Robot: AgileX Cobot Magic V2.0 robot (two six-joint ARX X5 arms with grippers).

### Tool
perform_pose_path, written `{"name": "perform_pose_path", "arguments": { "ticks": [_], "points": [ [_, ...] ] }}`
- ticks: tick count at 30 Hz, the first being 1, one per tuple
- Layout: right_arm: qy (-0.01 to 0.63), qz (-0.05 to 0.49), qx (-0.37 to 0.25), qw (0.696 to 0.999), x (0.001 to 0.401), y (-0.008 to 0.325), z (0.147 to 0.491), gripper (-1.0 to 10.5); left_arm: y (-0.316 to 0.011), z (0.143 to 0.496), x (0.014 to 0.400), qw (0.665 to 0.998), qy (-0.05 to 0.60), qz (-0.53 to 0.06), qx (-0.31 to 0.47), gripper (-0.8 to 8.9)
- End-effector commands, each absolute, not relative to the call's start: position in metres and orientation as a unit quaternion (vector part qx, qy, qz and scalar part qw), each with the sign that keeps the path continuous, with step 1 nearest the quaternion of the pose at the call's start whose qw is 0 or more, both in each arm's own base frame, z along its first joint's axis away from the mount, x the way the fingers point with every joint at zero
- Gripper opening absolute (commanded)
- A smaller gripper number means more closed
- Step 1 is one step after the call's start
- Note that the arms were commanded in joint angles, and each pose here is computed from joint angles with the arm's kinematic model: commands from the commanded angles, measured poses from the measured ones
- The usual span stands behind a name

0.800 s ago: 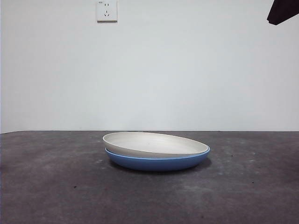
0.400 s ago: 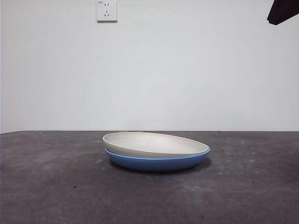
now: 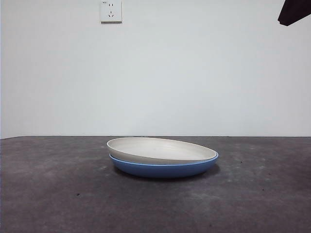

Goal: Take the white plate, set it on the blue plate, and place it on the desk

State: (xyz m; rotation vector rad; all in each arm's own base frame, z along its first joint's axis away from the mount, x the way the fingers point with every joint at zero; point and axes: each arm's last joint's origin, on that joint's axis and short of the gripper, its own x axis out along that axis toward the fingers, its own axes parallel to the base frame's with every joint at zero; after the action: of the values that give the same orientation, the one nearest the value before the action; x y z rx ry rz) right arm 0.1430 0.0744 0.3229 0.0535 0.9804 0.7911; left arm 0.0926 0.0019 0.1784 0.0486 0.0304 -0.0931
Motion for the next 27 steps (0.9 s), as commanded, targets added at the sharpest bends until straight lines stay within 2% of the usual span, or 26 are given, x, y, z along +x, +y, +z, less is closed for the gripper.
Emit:
{"name": "perform_pose_path", "arguments": {
  "ticks": [1, 13, 27],
  "points": [
    [0.446, 0.378, 0.018, 0.811, 0.145, 0.076, 0.328, 0.1, 0.002, 0.171, 0.094, 0.999, 0.024, -0.046, 0.013, 0.10],
    [0.446, 0.378, 0.018, 0.811, 0.145, 0.076, 0.328, 0.1, 0.002, 0.150, 0.095, 0.995, 0.085, -0.046, 0.006, 0.10],
    [0.446, 0.378, 0.018, 0.811, 0.145, 0.076, 0.328, 0.1, 0.002, 0.150, 0.095, 0.995, 0.085, -0.045, -0.008, 0.10]
  ]
}}
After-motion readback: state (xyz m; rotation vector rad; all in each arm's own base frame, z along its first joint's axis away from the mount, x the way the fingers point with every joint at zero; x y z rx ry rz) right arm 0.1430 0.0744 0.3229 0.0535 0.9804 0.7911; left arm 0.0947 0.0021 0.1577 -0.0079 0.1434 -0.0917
